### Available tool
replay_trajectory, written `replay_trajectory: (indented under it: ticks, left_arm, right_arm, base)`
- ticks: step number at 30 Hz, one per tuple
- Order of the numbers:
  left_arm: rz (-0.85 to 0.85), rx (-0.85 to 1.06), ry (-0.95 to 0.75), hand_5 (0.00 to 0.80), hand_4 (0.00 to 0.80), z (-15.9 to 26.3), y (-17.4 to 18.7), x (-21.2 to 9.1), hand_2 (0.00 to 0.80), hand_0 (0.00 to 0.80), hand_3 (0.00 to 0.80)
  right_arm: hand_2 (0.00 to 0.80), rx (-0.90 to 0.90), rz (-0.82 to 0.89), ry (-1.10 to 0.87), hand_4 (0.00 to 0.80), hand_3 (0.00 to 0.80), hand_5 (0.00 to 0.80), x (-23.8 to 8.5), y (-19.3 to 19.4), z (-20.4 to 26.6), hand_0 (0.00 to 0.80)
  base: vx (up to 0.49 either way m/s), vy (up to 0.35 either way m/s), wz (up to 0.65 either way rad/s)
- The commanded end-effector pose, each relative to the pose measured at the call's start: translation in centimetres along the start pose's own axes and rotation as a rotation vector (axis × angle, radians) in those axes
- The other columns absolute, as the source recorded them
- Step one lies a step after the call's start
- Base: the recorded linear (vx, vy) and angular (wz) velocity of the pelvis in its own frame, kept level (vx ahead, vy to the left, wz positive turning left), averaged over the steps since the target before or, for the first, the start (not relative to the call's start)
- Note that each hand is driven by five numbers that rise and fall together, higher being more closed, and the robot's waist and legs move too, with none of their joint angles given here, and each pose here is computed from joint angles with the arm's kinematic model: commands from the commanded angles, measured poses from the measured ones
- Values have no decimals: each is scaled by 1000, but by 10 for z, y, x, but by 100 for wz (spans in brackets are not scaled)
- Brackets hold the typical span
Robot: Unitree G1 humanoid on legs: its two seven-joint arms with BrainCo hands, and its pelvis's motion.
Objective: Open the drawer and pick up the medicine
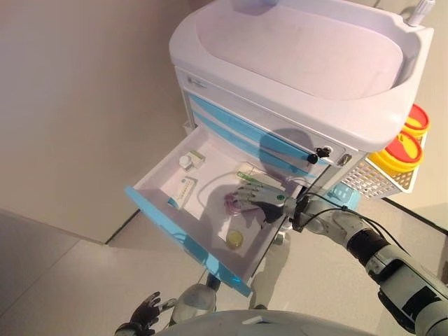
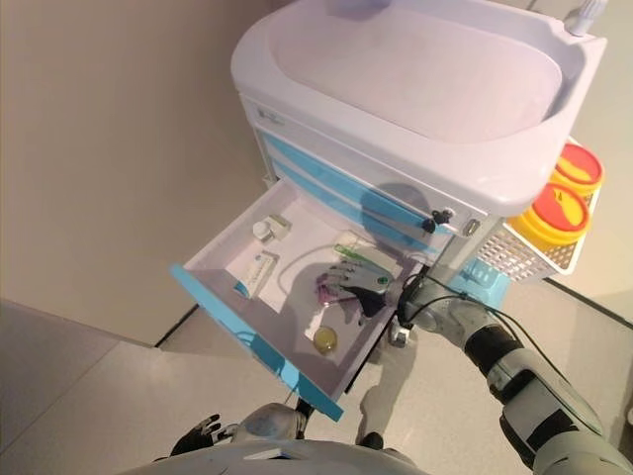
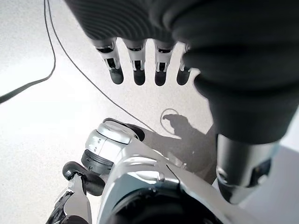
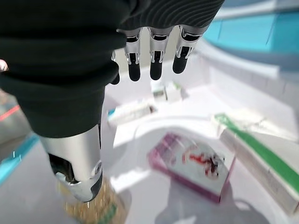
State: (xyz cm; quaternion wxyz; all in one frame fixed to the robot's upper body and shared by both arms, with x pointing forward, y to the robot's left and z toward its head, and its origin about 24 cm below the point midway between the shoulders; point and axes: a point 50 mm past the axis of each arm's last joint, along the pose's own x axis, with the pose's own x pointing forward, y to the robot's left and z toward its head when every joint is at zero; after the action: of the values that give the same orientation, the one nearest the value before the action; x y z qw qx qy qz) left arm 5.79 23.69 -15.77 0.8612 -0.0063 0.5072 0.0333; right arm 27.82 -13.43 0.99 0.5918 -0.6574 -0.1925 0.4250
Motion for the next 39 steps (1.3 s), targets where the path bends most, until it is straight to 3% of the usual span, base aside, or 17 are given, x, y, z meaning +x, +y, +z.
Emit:
replay_trajectory:
  ticks: [1, 19, 39]
  left_arm:
    - [-6, 44, -44, 0, 0, 12, 5, 2, 0, 0, 0]
    - [-50, 71, -142, 0, 0, 30, 3, 5, 0, 0, 0]
    - [-69, 79, -150, 0, 0, 29, -2, 5, 0, 0, 0]
  right_arm:
    - [0, -62, -77, -110, 0, 0, 0, 9, -15, 12, 0]
    - [0, -82, -62, -215, 0, 0, 0, 4, 8, 27, 0]
    - [0, -41, -139, -91, 0, 0, 0, 10, 18, 26, 0]
  base:
    - [2, 10, 4]
    - [-12, -7, 4]
    - [1, 2, 1]
